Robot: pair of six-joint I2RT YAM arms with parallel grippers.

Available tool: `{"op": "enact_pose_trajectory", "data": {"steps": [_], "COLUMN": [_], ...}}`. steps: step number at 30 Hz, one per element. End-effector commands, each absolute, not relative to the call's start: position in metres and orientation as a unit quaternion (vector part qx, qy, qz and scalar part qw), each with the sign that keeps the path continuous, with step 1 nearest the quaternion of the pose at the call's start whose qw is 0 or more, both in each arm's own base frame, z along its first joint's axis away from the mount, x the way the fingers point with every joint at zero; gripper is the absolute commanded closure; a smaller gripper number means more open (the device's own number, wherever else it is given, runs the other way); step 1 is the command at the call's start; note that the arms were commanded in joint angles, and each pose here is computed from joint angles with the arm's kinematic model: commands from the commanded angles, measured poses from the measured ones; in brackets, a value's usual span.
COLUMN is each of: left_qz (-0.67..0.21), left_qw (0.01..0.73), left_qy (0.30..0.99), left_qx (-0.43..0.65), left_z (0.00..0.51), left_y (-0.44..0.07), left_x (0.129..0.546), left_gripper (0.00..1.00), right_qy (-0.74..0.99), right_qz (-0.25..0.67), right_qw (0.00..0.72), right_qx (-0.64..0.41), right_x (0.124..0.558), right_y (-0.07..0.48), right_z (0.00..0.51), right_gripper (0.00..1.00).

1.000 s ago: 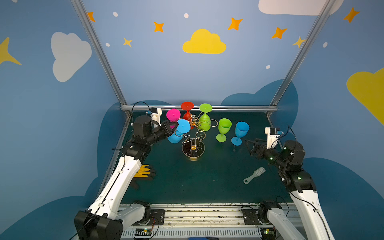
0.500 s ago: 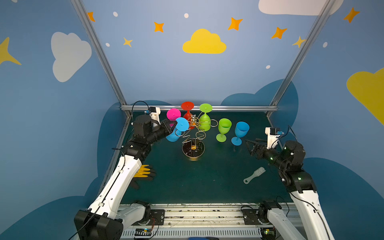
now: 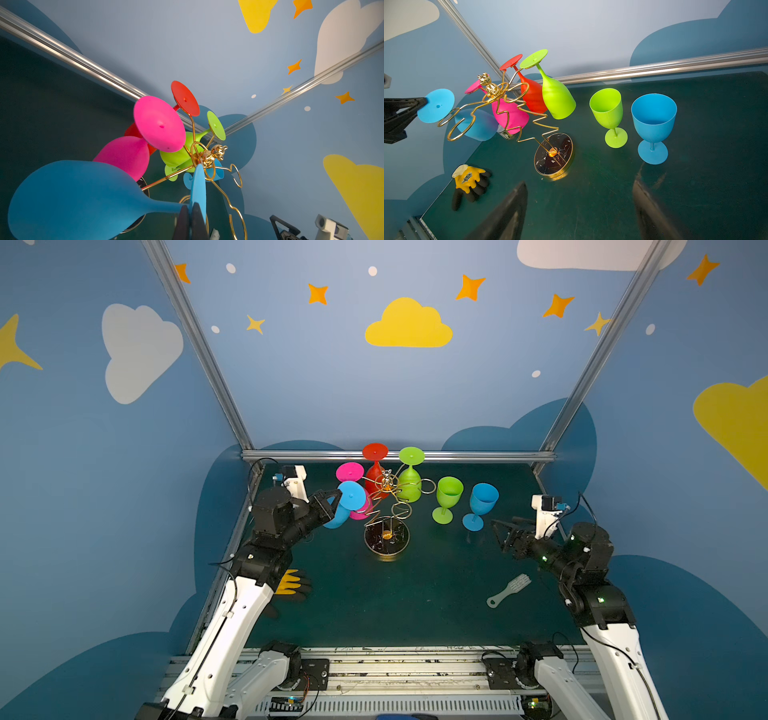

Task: Take the wine glass off the wine glass rack
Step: 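Pull the light blue glass off the rack hook with the left gripper, then raise the light blue glass high while the right arm reaches toward it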

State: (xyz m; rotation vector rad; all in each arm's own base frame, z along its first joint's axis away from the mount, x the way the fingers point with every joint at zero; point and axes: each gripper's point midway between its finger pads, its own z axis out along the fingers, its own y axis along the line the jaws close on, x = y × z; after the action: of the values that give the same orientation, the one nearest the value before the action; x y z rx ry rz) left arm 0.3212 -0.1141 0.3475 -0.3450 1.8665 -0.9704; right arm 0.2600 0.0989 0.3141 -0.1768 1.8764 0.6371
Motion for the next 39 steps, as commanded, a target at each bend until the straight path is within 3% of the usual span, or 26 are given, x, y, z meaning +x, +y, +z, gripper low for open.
{"op": "enact_pose_trajectory", "data": {"steps": [1,10,19,30,39], "left_qz": [-0.373,-0.353,-0.468,-0.566,-0.575], "left_qw": [0.513,0.550,0.557,0.546,0.528], "left_qy": [0.752,0.719,0.653,0.609,0.625], "left_qx": [-0.179,-0.236,-0.210,-0.103,0.007], "left_z": [0.350,0.360,0.430,0.515,0.559], "left_y": [-0.087,-0.040,-0.032,-0.057,-0.085], "left_x": [0.311,0.280,0.268,0.260,0.238], "left_gripper": [0.97,0.97,0.97,0.97,0.97], "right_qy": [0.778,0.771,0.762,0.701,0.655], "right_qz": [0.265,0.275,0.296,0.381,0.388], "right_qw": [0.563,0.567,0.566,0.567,0.581], "right_qx": [-0.085,-0.089,-0.103,-0.206,-0.288], "right_x": [0.255,0.253,0.254,0.238,0.224], "right_y": [0.099,0.102,0.110,0.150,0.189], "right_z": [0.334,0.343,0.351,0.389,0.412], "right_gripper": [0.21,0.21,0.21,0.21,0.21]}}
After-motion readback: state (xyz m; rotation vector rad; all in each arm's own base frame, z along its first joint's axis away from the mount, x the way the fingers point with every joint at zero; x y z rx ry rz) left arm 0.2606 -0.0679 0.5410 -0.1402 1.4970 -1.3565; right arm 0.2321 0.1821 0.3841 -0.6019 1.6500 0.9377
